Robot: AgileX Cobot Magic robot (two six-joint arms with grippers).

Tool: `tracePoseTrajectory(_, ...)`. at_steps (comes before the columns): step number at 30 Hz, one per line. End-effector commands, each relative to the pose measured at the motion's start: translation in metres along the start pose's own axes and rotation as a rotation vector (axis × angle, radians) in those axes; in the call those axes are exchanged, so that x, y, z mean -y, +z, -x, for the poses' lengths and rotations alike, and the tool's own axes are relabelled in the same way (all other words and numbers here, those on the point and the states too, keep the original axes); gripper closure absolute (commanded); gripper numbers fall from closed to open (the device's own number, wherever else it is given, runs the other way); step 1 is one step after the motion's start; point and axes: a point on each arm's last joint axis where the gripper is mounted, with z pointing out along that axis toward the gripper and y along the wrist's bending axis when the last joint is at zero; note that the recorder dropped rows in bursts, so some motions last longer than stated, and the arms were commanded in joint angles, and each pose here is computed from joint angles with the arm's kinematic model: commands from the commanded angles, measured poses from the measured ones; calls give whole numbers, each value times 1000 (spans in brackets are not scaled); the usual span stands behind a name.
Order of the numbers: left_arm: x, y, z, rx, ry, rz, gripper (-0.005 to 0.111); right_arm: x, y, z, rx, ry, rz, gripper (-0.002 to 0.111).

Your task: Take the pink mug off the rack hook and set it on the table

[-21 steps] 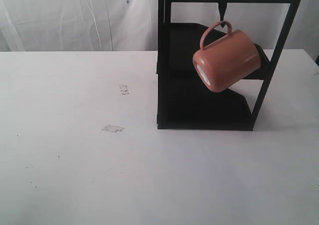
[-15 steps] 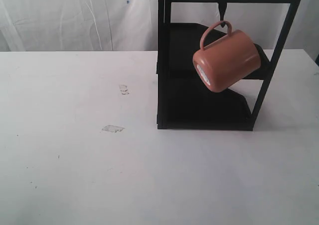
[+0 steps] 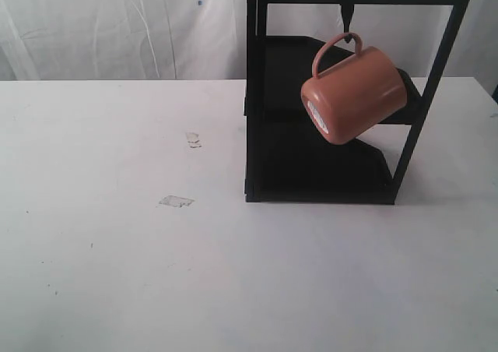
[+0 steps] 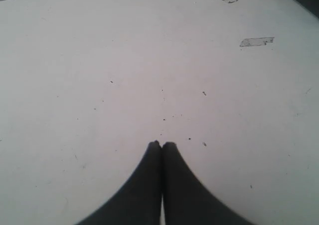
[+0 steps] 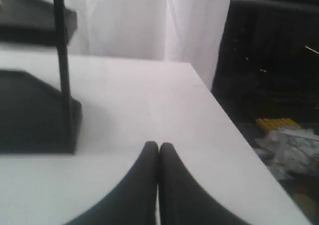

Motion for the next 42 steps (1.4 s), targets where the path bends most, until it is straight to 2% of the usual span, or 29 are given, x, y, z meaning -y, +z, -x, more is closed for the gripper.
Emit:
tracePoseTrajectory(1, 0, 0, 0, 4, -12, -1, 106, -2, -4, 27, 281, 726, 134, 108)
tracePoseTrajectory(2, 0, 0, 0, 4, -12, -1, 106, -1, -5, 29, 307, 836, 149, 108)
tracePoseTrajectory(3, 0, 0, 0, 4, -12, -1, 106, -1, -5, 30, 314, 865, 152, 108)
tracePoseTrajectory(8, 0, 0, 0, 4, -12, -1, 106, 0, -6, 32, 341, 865, 155, 108)
tracePoseTrajectory(11, 0, 0, 0, 4, -12, -1, 106, 5, -12, 45, 508, 980, 206, 108)
tracePoseTrajectory(14, 0, 0, 0, 4, -12, -1, 106, 14, -29, 64, 797, 1156, 340, 108)
tracePoseTrajectory(17, 0, 0, 0, 4, -12, -1, 106, 22, -48, 80, 1039, 1271, 472, 108)
tracePoseTrajectory(20, 0, 0, 0, 4, -12, -1, 106, 24, -68, 107, 1148, 1269, 593, 108)
tracePoseTrajectory(22, 0, 0, 0, 4, -12, -1, 106, 21, -77, 123, 1154, 1206, 618, 108)
tracePoseTrajectory(24, 0, 0, 0, 4, -12, -1, 106, 17, -86, 141, 1125, 1068, 598, 108)
tracePoseTrajectory(25, 0, 0, 0, 4, -12, -1, 106, 13, -89, 148, 1105, 913, 535, 108)
tracePoseTrajectory(27, 0, 0, 0, 4, -12, -1, 106, 4, -93, 159, 1063, 500, 378, 108)
tracePoseTrajectory(29, 0, 0, 0, 4, -12, -1, 106, -6, -78, 162, 934, 64, 228, 108)
tracePoseTrajectory(31, 0, 0, 0, 4, -12, -1, 106, -9, -55, 157, 780, -150, 166, 108)
tracePoseTrajectory(34, 0, 0, 0, 4, -12, -1, 106, -1, -8, 141, 427, -292, 42, 108)
tracePoseTrajectory(36, 0, 0, 0, 4, -12, -1, 106, 6, 18, 127, 211, -303, -19, 108)
tracePoseTrajectory(38, 0, 0, 0, 4, -12, -1, 106, 3, 39, 119, 107, -309, 13, 108)
tracePoseTrajectory(42, 0, 0, 0, 4, -12, -1, 106, -15, 67, 116, 108, -293, 184, 108)
